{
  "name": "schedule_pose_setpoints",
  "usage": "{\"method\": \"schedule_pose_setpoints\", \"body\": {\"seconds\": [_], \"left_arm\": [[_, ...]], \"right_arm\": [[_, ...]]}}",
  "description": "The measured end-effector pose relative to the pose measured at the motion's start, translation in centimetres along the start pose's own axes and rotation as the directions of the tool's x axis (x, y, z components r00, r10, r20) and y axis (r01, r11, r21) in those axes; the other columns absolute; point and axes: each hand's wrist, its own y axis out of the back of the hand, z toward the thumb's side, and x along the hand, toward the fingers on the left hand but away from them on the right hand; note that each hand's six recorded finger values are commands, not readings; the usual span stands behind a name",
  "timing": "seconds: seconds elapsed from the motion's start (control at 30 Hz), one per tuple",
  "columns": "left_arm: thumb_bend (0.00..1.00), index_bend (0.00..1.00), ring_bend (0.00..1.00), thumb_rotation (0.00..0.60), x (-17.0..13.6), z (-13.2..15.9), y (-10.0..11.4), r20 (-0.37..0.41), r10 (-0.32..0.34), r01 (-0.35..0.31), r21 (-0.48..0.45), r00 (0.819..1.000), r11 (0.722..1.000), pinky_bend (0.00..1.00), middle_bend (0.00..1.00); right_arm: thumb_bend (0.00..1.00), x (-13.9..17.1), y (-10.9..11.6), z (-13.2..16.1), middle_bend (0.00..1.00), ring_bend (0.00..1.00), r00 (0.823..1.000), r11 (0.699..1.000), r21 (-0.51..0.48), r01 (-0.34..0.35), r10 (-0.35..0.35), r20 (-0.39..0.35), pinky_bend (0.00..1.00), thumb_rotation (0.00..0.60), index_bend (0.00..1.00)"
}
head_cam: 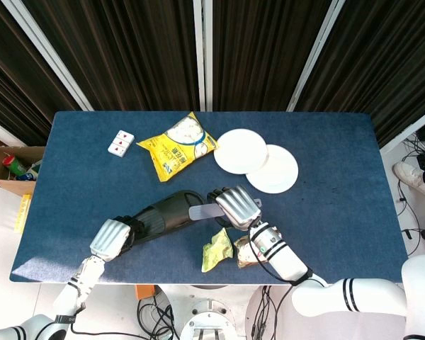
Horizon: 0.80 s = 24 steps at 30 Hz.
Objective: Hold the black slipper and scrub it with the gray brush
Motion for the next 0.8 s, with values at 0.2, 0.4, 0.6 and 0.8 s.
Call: {"method": "schedule_pose_setpoints", "body": {"seconds": [0.2,0.4,0.6,0.8], "left_arm": [[0.80,0.44,0.38,0.600,0.0,-0.1,0.1,-0.005,0.005,-0.005,-0.001,1.000,1.000,0.46,0.48],[0.82,0.44,0.38,0.600,-0.1,-0.2,0.2,-0.016,0.003,-0.003,0.000,1.000,1.000,0.46,0.50],[0.83,0.44,0.38,0.600,-0.1,-0.3,0.1,-0.018,0.002,-0.002,-0.009,1.000,1.000,0.47,0.49],[0.84,0.44,0.38,0.600,0.0,-0.2,0.2,-0.011,0.010,-0.011,-0.013,1.000,1.000,0.47,0.49]], "right_arm": [[0.66,-1.1,-0.9,1.3,0.57,0.57,0.999,0.999,0.028,-0.040,0.041,-0.010,0.74,0.600,0.77],[0.63,-2.6,-1.7,2.3,0.57,0.58,0.997,0.996,0.041,-0.075,0.076,-0.010,0.74,0.600,0.77],[0.63,-3.9,-1.9,2.9,0.57,0.58,0.996,0.995,0.051,-0.090,0.090,-0.007,0.74,0.600,0.78],[0.63,-5.2,-2.5,3.7,0.58,0.58,0.993,0.992,0.058,-0.114,0.115,-0.014,0.74,0.600,0.79]]}}
